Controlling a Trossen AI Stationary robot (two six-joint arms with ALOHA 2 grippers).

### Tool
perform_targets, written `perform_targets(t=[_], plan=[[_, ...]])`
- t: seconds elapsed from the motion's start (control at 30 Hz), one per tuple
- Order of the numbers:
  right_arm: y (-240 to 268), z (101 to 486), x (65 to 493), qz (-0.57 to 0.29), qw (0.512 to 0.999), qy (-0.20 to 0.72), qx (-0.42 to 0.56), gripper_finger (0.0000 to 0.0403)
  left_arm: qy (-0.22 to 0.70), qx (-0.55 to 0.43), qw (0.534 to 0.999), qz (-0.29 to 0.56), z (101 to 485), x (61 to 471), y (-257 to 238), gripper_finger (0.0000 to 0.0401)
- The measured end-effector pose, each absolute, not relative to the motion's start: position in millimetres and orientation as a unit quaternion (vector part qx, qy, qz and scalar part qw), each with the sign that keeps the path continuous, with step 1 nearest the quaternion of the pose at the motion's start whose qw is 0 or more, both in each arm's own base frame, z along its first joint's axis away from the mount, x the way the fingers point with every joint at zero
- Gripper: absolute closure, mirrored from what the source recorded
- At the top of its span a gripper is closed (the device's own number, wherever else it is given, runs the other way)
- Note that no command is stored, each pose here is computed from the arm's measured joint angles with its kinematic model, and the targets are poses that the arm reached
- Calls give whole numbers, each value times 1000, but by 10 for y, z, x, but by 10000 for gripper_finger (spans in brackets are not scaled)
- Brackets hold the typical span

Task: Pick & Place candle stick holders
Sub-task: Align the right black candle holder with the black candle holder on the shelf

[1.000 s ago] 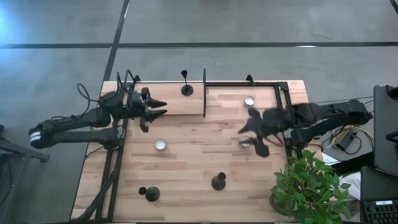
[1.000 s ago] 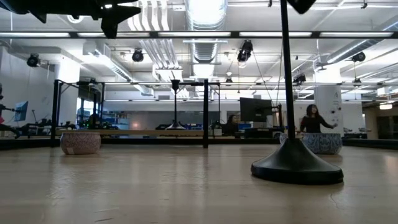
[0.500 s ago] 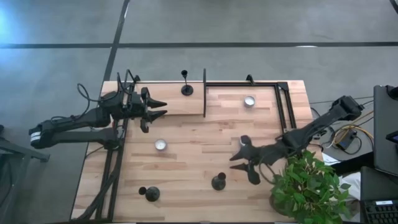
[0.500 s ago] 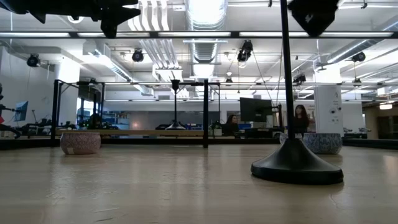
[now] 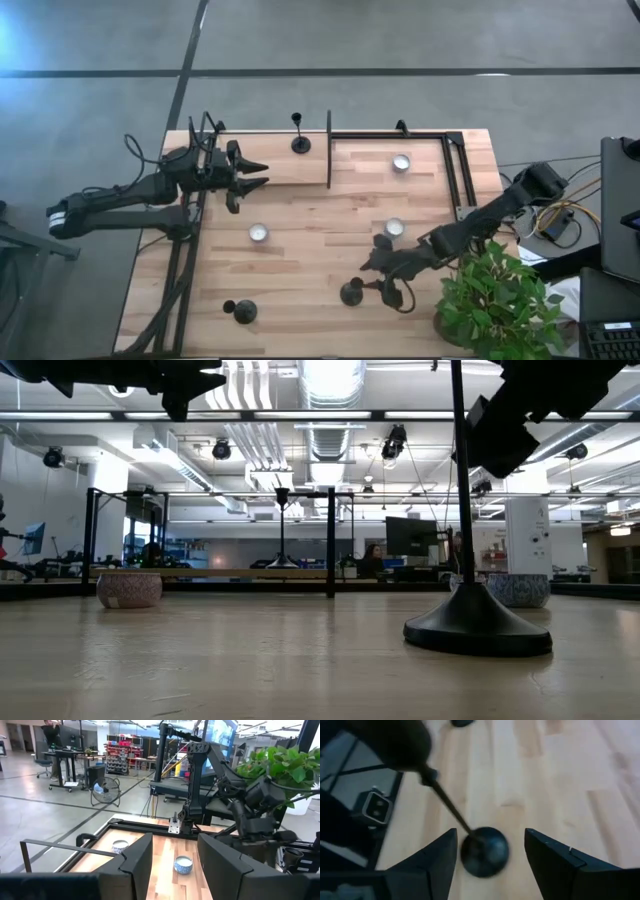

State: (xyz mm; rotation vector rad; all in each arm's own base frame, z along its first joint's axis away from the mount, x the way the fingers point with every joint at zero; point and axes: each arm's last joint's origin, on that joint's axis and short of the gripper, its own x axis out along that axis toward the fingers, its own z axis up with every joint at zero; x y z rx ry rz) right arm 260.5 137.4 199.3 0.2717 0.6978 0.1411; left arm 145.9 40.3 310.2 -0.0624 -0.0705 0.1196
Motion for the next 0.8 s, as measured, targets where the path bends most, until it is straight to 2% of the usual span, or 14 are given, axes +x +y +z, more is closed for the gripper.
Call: perform_targets(t=[0.23, 0.47, 0.63, 0.8], plan=[[1468, 1887, 2732, 97, 924, 334, 157, 181, -35, -29, 997, 63, 3101, 1456, 404, 238], [1514, 1946, 2819, 99, 927, 325, 156, 220, -28, -22, 997, 69, 3089, 1455, 407, 238], [1519, 1960, 2836, 100, 929, 322, 153, 279, -26, -21, 997, 70, 3084, 1455, 408, 238], [1496, 1987, 2838, 97, 933, 315, 145, 375, -25, -23, 997, 71, 3082, 1455, 408, 238]])
